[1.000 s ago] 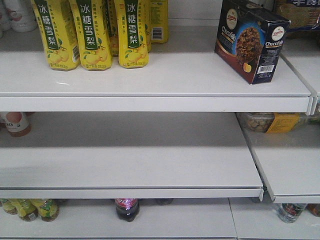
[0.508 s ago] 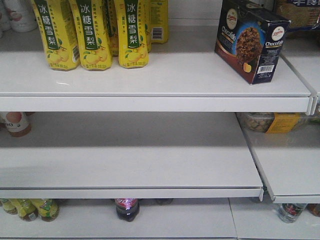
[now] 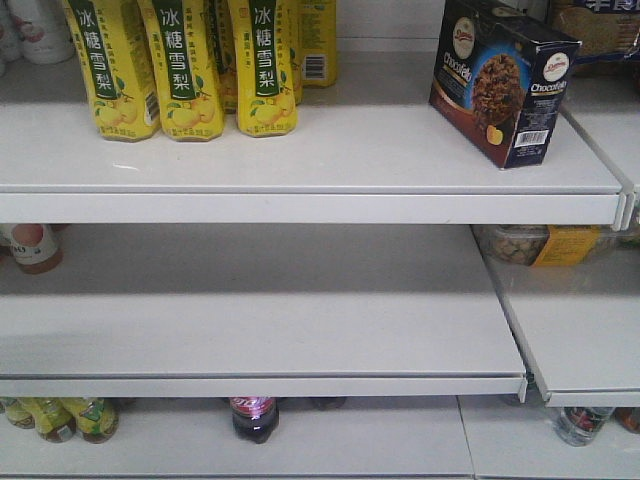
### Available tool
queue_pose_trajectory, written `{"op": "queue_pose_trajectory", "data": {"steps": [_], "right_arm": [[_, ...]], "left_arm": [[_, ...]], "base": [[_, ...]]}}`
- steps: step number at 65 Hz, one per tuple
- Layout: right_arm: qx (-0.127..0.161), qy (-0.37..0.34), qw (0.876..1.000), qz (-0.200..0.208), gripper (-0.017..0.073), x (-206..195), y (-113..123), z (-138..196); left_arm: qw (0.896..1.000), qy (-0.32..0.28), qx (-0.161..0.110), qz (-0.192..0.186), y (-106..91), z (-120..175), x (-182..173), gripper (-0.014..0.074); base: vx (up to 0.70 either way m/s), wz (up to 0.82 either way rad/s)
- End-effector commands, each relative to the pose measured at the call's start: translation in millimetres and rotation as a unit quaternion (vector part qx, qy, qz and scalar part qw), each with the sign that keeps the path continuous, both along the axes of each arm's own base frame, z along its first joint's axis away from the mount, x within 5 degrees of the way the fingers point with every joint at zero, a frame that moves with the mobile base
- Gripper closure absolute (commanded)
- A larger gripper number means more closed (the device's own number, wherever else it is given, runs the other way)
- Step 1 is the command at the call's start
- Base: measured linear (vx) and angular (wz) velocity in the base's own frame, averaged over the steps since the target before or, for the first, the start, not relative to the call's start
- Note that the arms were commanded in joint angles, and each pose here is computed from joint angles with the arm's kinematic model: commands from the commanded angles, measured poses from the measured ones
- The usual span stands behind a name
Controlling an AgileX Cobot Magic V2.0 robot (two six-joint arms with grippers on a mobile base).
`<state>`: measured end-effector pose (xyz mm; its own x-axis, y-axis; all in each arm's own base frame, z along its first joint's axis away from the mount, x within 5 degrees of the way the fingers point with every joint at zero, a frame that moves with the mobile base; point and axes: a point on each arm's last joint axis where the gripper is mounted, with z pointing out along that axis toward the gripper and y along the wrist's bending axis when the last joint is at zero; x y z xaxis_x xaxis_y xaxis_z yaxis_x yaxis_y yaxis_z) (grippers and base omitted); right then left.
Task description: Left arm holds basket, right arm returns cookies
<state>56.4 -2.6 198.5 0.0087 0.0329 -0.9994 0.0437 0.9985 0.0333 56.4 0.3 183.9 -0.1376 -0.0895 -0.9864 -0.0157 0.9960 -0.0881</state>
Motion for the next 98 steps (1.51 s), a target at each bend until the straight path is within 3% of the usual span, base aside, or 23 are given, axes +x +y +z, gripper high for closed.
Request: {"op": "queue_pose_trajectory", "data": {"steps": [1,98], "right_arm": [[-0.015,-0.035,0.999,-0.002,0.0565,-0.2,0.0,1.3],[-0.011,-0.035,0.999,-0.002,0.0565,-0.2,0.0,1.5]], "left_arm": [[0.997,-0.073,0.016,0.0,0.1,20.3,-1.8,0.0596],[0.997,-0.073,0.016,0.0,0.1,20.3,-1.8,0.0596]], "base": [[0.0,0.0],[0.0,0.0]]}}
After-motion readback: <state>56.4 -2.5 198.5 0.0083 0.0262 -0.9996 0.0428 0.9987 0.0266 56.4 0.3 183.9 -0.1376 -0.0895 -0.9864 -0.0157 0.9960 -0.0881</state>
